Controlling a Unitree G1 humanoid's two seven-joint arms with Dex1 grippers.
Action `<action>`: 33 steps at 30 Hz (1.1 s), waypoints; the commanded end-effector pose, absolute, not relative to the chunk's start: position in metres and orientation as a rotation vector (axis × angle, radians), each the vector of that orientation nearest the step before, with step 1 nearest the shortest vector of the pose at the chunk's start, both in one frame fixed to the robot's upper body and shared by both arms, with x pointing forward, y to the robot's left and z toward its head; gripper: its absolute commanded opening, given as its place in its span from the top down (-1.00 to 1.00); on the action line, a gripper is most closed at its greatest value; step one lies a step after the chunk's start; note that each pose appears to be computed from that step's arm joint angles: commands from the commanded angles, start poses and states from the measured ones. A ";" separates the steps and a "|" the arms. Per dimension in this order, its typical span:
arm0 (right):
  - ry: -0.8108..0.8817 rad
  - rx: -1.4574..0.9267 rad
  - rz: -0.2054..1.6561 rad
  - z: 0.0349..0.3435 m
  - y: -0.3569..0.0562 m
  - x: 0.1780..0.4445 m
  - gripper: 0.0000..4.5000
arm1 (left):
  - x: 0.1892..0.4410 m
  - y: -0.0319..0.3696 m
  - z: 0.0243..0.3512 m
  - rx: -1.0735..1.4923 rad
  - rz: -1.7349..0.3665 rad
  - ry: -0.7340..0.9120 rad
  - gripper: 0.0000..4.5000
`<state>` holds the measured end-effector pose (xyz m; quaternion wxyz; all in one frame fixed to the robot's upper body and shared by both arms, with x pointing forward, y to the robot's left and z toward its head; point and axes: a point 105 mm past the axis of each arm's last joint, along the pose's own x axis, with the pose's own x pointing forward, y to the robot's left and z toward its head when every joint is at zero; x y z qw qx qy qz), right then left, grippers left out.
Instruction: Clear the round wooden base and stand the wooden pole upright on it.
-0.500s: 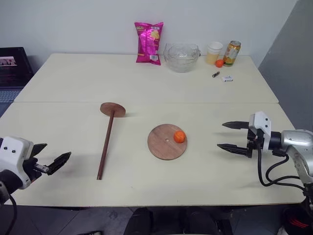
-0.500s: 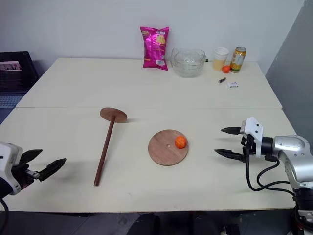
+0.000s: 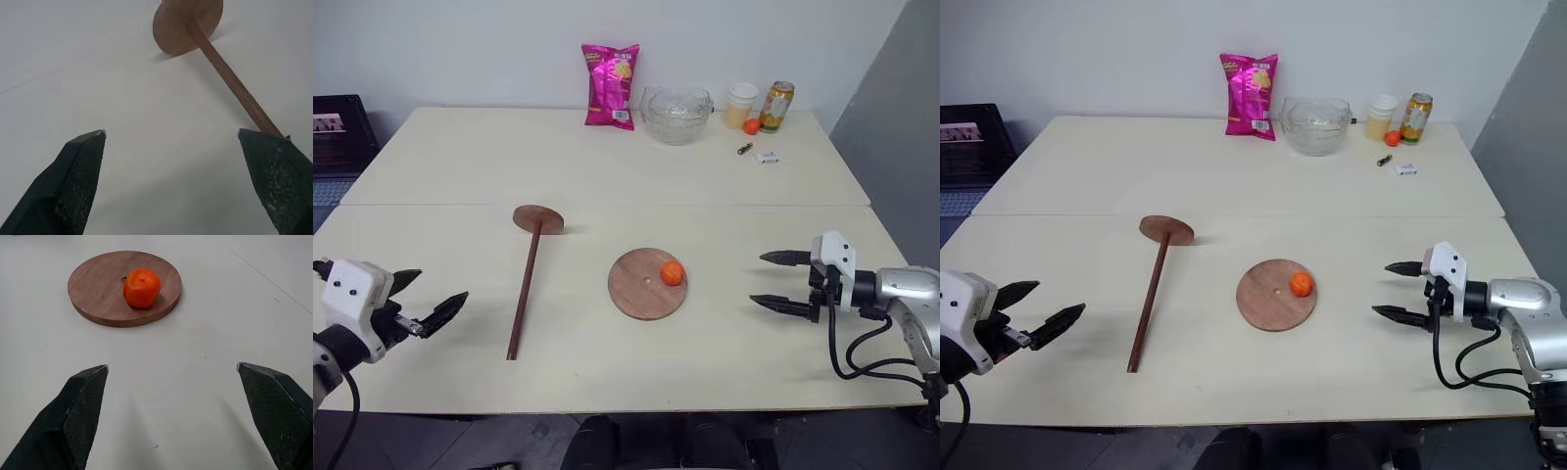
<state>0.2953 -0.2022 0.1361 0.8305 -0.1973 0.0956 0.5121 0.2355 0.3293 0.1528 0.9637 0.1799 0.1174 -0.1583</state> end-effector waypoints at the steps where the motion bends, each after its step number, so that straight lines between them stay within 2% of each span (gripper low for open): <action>1: 0.203 -0.440 1.117 0.151 -0.202 0.294 -0.97 | 0.236 0.316 0.172 0.467 -0.415 0.172 -1.00; 5: 0.189 -0.445 1.134 0.156 -0.195 0.293 -0.97 | 0.241 0.295 0.186 0.451 -0.490 0.125 -1.00; 15: 0.099 -0.459 1.217 0.165 -0.156 0.286 -0.97 | 0.238 0.239 0.175 0.504 -0.757 0.197 -1.00; 19: 0.100 -0.457 1.221 0.155 -0.133 0.287 -0.97 | 0.244 0.216 0.171 0.505 -0.833 0.182 -1.00; 21: 0.116 -0.487 1.190 0.138 -0.112 0.295 -0.97 | 0.243 0.196 0.167 0.521 -0.932 0.183 -1.00; 25: 0.080 -0.401 1.124 0.133 -0.088 0.310 -0.97 | 0.245 0.175 0.168 0.510 -1.026 0.159 -1.00; 33: 0.094 -0.380 1.099 0.115 -0.069 0.323 -0.97 | 0.250 0.165 0.166 0.526 -1.071 0.153 -1.00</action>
